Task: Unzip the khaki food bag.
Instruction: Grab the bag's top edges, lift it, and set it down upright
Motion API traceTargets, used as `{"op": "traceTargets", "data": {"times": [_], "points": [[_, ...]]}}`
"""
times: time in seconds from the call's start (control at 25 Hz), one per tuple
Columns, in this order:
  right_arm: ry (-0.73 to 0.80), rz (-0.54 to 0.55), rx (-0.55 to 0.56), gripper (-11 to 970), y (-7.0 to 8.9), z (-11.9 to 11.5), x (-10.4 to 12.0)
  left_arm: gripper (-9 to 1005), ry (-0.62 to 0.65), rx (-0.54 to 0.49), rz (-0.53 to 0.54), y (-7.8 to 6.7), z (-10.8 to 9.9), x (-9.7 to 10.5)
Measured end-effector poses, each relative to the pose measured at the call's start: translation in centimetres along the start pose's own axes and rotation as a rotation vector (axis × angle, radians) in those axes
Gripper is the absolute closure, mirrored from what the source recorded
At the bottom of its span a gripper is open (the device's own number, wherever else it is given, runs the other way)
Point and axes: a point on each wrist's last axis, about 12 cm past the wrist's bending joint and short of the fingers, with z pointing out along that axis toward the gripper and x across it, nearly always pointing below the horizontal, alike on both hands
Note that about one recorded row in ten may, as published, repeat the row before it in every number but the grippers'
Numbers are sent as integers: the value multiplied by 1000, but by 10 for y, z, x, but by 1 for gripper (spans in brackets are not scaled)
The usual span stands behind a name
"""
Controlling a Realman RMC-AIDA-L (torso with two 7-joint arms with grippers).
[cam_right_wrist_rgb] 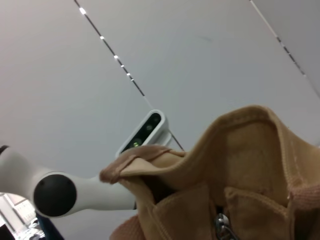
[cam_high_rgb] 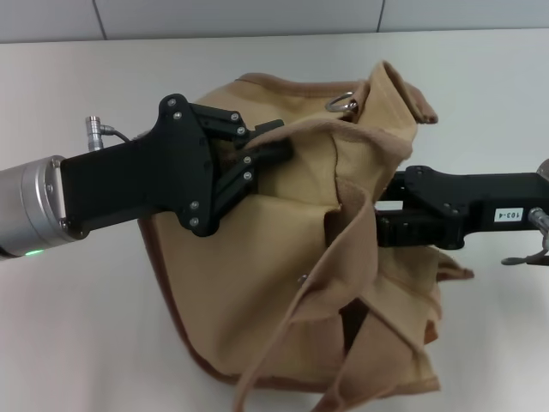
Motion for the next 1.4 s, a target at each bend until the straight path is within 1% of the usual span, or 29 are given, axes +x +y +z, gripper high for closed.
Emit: {"op": "traceTargets", "data": {"times": [0.28,0.88,1.4], "points": [[-3,-34,-91,272,11,-4,1,927,4,-1,-2,0,1,1],[-1,-45,-117,278,15,-6,4,927,22,-27,-15,-4,-4,5],[-6,-48,-97,591,13,-7,3,927,21,-28,-8,-4,-4,6]]}}
